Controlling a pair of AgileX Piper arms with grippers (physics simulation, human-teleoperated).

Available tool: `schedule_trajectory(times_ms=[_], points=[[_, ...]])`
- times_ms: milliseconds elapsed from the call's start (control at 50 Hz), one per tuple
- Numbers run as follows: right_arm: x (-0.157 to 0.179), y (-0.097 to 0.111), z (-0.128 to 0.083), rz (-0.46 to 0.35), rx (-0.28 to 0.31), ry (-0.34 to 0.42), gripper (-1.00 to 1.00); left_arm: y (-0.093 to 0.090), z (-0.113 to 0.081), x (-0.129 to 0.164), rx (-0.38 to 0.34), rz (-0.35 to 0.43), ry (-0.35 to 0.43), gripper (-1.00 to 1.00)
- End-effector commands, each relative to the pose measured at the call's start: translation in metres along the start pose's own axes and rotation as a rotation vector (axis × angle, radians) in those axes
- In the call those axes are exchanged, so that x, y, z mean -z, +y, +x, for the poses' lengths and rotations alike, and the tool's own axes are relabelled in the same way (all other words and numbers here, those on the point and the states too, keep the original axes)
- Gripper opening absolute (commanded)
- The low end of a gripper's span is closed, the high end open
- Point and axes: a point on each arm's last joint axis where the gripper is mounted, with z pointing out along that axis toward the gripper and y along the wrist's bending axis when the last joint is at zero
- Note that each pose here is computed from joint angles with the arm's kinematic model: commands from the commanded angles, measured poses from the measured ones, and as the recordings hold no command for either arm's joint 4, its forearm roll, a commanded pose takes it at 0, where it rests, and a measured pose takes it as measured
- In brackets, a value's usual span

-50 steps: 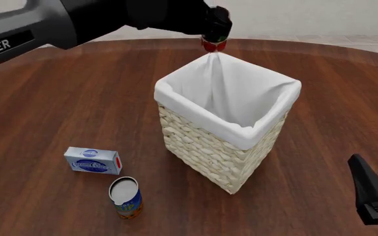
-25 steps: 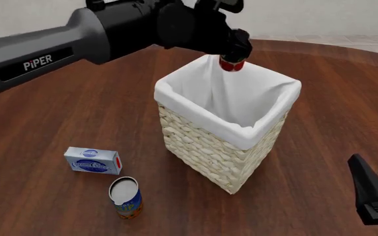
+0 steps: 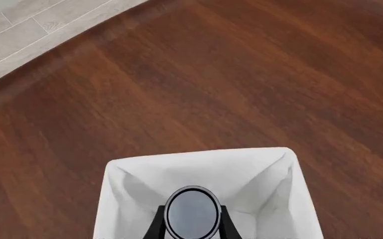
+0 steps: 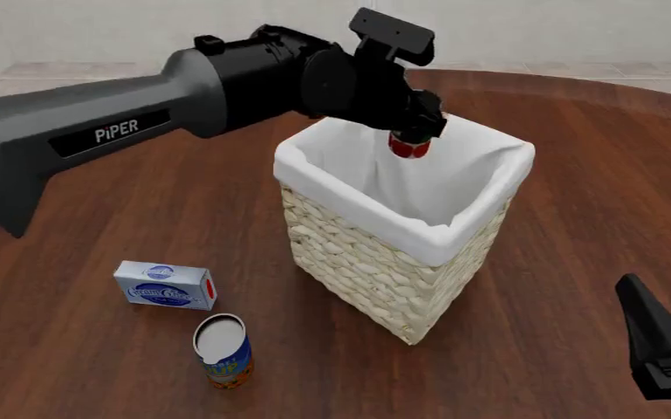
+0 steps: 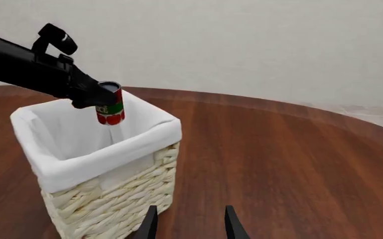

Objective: Pick up the tomato sauce, and put it in the basket.

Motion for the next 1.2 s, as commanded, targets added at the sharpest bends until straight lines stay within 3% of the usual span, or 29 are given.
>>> schedule_trajectory(times_ms=[20,680,1200], points=[[0.001,0.0,0.0,-0.005,0.004,0.0,1.0,0.0,0.01,-0.007,-0.012,0.0,0.025,-1.0],[0.003,0.001,0.001,-0.013,0.009,0.0,1.0,0.0,0.032,-0.016,-0.001,0.001,0.077,-1.0],[0.002,0.001,0.0,-0.019,0.01,0.0,1.0,0.002,0.038,-0.019,0.009,-0.003,0.101,-1.0]])
